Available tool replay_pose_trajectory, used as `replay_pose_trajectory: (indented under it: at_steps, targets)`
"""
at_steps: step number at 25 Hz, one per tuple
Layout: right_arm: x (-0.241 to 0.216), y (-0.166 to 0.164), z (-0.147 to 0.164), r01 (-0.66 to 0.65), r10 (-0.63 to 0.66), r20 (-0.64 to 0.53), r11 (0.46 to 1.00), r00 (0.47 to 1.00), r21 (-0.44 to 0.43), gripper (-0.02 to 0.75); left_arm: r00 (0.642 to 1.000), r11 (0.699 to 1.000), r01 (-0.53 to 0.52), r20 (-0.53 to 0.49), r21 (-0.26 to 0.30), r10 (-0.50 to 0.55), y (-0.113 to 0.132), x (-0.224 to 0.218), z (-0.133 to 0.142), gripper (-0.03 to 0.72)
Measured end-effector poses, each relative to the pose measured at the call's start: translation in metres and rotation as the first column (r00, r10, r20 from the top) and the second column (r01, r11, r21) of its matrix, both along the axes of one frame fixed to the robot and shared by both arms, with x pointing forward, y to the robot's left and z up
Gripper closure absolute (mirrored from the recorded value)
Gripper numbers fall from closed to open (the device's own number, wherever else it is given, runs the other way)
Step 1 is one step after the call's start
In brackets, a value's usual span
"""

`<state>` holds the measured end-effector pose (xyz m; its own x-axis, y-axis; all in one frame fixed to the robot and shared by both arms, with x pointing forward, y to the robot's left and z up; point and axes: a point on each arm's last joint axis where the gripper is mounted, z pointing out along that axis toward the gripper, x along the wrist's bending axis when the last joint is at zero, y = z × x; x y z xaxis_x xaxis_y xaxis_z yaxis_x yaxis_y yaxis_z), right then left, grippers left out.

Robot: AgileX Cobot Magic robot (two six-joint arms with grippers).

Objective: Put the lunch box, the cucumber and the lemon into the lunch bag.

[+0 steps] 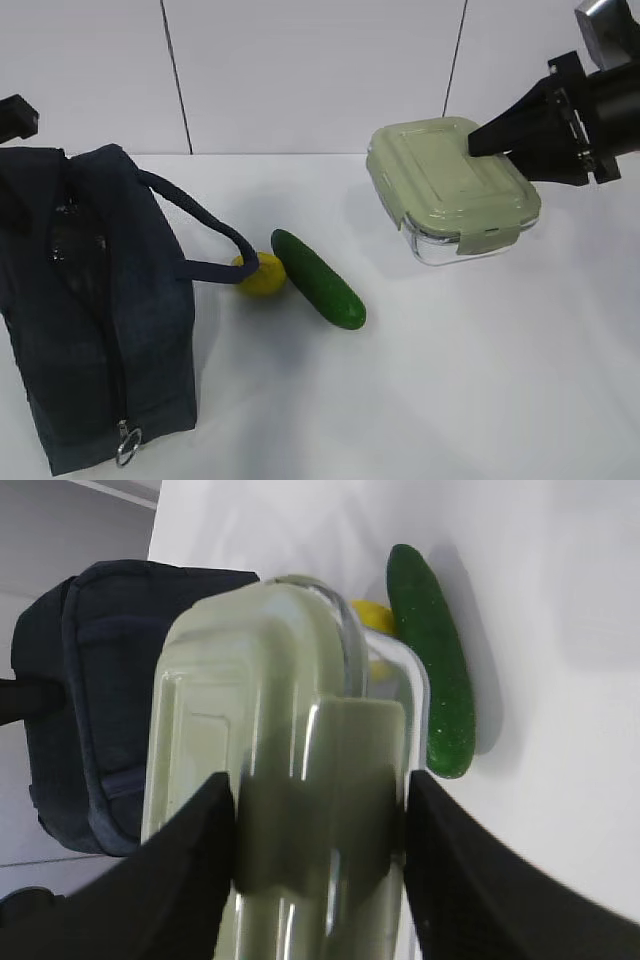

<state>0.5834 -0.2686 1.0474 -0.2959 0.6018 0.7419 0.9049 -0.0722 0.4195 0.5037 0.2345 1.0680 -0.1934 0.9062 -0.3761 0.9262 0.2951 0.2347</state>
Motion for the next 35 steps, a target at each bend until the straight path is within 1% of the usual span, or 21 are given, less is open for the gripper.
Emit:
replay_pose_trajectory:
  at_steps: [4, 10, 15, 20, 28, 35]
  targets:
    - [0.002, 0.022, 0.01, -0.057, 0.057, 0.022, 0.998, 0.998, -0.006, 0.345, 1.0, 1.0, -0.001, -0.02, -0.005, 0.001, 0.0, -0.002, 0.0, 0.694]
    - [0.005, 0.06, 0.042, -0.144, 0.143, 0.093, 0.99, 0.985, 0.002, 0.345, 1.0, 1.0, 0.012, -0.009, -0.024, -0.012, -0.007, -0.001, 0.005, 0.694]
    - [0.001, 0.086, 0.059, -0.206, 0.204, 0.106, 0.979, 0.973, 0.006, 0.345, 1.0, 0.999, 0.01, -0.005, -0.043, -0.011, -0.011, -0.001, 0.006, 0.694]
    - [-0.009, 0.11, 0.058, -0.267, 0.268, 0.077, 0.963, 0.96, -0.019, 0.345, 1.0, 0.999, -0.002, 0.007, -0.052, 0.002, -0.011, 0.0, 0.007, 0.694]
    - [-0.025, 0.15, 0.053, -0.372, 0.372, 0.04, 0.928, 0.927, -0.015, 0.346, 0.999, 0.997, -0.015, 0.03, -0.077, 0.017, -0.013, 0.002, 0.008, 0.694]
    - [-0.022, 0.159, 0.052, -0.345, 0.345, 0.058, 0.938, 0.937, -0.012, 0.346, 0.999, 0.997, -0.019, 0.041, -0.08, 0.022, -0.013, 0.003, 0.009, 0.694]
